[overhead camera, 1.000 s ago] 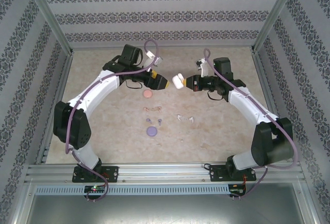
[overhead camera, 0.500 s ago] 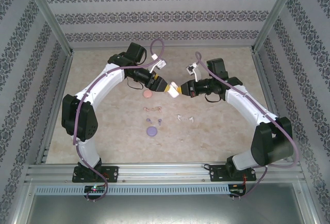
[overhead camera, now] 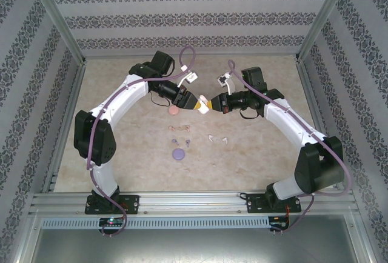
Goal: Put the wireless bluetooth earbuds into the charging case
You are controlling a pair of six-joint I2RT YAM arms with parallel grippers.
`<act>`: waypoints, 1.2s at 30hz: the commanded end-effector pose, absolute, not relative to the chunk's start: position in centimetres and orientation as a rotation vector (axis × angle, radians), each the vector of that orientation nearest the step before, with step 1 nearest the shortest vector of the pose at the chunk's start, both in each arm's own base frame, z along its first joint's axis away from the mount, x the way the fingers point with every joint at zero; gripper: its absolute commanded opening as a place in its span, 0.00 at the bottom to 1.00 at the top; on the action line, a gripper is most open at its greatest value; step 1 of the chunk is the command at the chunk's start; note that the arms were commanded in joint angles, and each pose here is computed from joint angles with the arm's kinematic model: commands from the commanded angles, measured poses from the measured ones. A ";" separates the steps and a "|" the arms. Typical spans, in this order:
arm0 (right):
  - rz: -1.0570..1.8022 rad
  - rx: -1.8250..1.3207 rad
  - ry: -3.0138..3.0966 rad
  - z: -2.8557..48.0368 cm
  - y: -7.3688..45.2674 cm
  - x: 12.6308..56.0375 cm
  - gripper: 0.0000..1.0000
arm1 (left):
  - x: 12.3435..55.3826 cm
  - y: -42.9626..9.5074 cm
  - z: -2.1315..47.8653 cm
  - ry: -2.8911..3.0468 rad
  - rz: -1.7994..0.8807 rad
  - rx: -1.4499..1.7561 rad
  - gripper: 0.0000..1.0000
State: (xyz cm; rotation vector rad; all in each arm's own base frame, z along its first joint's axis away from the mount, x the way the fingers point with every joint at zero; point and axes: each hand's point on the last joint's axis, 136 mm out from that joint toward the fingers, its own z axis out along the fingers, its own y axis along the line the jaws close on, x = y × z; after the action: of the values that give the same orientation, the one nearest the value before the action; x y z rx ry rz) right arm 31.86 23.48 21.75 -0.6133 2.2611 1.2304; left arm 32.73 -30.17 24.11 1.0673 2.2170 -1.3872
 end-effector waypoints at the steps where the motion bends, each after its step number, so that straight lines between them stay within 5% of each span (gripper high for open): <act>1: 1.241 -0.656 2.227 22.8 24.2 32.0 0.00 | 32.1 -31.1 24.6 2.182 -1.433 1.122 0.60; 14: 1.236 -0.656 2.236 22.5 24.5 32.3 0.00 | 31.8 -31.6 23.9 2.181 -1.452 1.150 0.48; 20: 1.225 -0.651 2.238 22.5 24.5 32.4 0.00 | 31.8 -31.5 23.7 2.179 -1.452 1.157 0.33; 25: 1.207 -0.630 2.238 22.6 24.4 32.8 0.00 | 31.8 -31.6 23.8 2.172 -1.456 1.158 0.09; 27: 1.181 -0.605 2.235 23.0 24.0 33.0 0.21 | 31.9 -31.5 23.7 2.175 -1.447 1.154 0.00; 30: 1.149 -0.534 2.233 23.8 22.7 33.1 0.53 | 32.7 -31.2 23.7 2.175 -1.381 1.122 0.00; 32: 1.142 -0.481 2.246 23.9 21.7 32.5 0.64 | 33.7 -30.4 24.1 2.165 -1.323 1.069 0.00; 36: 1.067 -0.319 2.324 22.4 19.5 30.9 0.68 | 36.0 -28.2 26.3 2.088 -1.225 0.911 0.00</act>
State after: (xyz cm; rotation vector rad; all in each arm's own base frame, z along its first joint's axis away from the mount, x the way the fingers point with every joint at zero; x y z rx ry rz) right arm 31.86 21.01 23.02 -0.4449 2.2730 1.1216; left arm 33.54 -29.71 22.13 1.0164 2.2319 -1.3362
